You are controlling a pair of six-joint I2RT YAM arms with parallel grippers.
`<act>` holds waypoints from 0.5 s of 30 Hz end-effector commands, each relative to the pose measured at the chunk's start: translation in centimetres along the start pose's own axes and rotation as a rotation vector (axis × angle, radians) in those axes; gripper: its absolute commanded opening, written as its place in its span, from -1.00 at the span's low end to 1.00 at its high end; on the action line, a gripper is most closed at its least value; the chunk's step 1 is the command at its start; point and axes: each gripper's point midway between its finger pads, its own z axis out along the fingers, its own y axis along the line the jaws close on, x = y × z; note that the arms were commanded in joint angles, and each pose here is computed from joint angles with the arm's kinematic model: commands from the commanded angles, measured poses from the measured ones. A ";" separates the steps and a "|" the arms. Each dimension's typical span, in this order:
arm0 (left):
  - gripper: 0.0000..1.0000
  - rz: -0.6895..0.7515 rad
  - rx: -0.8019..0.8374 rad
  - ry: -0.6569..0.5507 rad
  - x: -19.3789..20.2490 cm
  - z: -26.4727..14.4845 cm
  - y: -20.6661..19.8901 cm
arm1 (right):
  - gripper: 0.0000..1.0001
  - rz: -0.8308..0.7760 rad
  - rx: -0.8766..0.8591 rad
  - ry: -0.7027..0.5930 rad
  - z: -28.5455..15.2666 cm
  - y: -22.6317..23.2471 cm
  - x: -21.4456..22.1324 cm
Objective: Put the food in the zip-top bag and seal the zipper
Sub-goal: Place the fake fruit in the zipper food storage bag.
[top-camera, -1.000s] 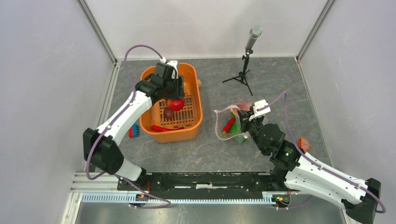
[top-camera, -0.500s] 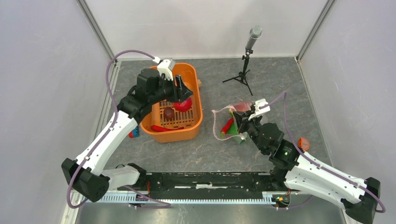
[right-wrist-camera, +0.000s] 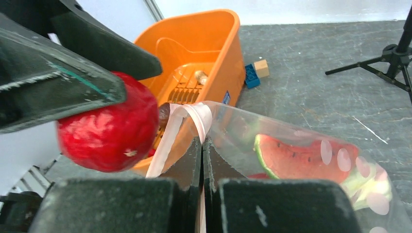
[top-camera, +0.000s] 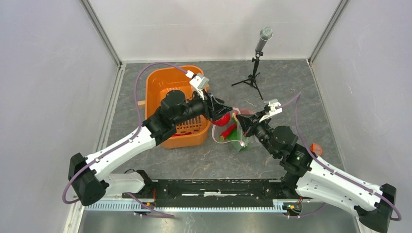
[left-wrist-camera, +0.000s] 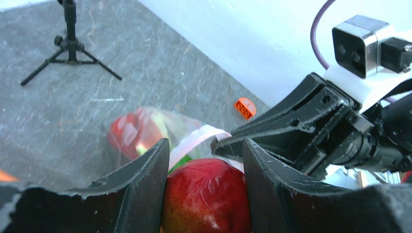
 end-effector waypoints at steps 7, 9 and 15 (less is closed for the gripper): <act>-0.95 0.088 -0.003 -0.120 0.1 3.5 -1.7 | -1.00 0.175 -0.063 -0.178 -1.6 1.6 -6.0; -0.95 0.118 -0.013 -0.113 0.8 4.0 -1.9 | -0.99 0.187 -0.076 -0.188 -1.7 1.9 -6.4; -0.84 0.158 -0.046 -0.072 2.5 4.8 -1.1 | -0.99 0.208 -0.092 -0.189 -1.9 2.1 -6.5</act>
